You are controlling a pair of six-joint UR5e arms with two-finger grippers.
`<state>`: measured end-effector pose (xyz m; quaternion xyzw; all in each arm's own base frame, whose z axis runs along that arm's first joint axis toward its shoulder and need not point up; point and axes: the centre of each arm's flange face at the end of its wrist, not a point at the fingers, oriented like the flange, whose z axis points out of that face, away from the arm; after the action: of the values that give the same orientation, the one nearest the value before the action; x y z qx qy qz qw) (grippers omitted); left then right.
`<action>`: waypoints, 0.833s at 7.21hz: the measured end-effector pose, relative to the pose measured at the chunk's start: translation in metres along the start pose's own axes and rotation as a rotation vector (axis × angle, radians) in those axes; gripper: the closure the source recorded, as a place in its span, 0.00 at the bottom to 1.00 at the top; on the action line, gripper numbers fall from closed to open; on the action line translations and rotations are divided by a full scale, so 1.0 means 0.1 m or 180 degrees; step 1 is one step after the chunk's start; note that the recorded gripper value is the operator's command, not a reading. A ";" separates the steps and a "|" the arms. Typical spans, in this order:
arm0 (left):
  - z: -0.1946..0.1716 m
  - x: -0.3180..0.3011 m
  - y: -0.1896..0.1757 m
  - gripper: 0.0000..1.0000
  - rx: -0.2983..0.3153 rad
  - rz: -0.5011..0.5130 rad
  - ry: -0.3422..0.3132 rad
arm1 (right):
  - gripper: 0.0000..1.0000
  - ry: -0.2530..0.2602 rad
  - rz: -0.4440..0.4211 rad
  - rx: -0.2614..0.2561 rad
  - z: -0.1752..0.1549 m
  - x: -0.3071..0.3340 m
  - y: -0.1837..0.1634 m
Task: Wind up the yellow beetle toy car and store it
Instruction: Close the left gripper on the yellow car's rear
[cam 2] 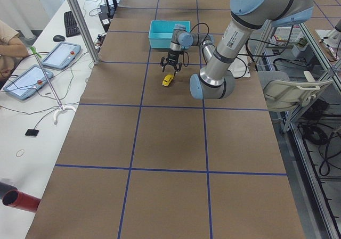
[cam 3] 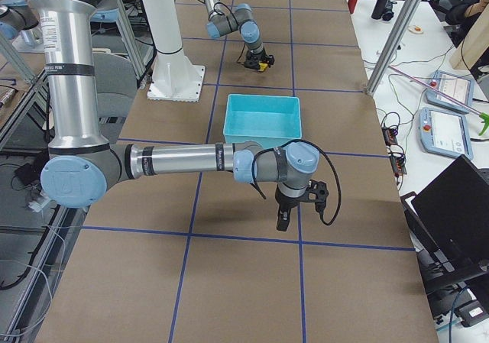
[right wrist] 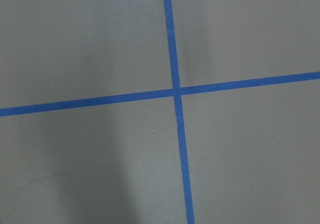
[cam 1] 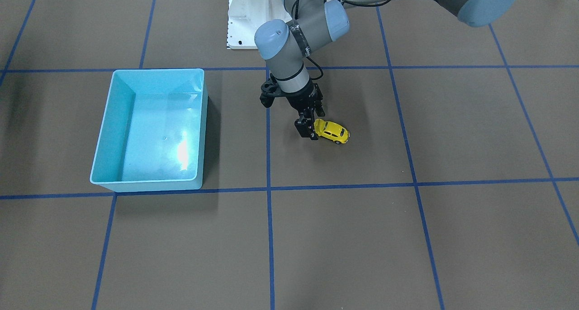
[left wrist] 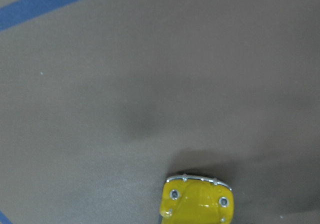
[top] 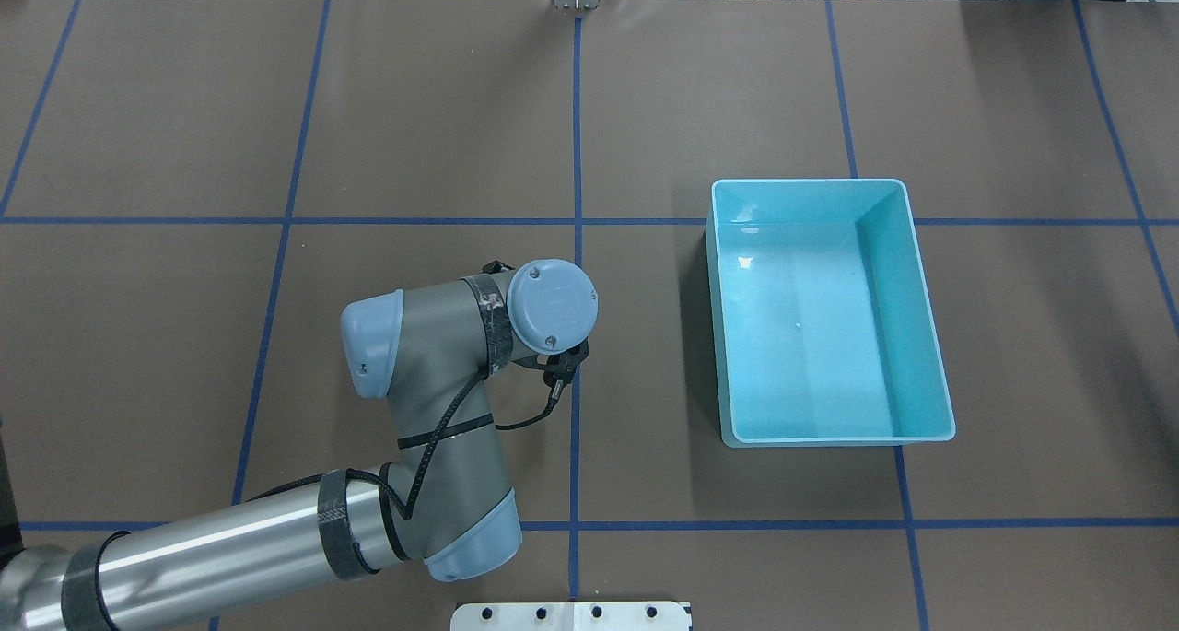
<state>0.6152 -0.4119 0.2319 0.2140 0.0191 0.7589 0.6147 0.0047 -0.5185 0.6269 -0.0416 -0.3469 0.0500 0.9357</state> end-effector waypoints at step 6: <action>0.12 0.03 -0.01 0.83 -0.0007 0.0008 0.0021 | 0.00 -0.0017 -0.0027 -0.0002 0.00 -0.03 0.00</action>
<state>0.6197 -0.4115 0.2430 0.2109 0.0200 0.7604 0.6140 0.0027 -0.5186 0.6250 -0.0404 -0.3496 0.0459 0.9349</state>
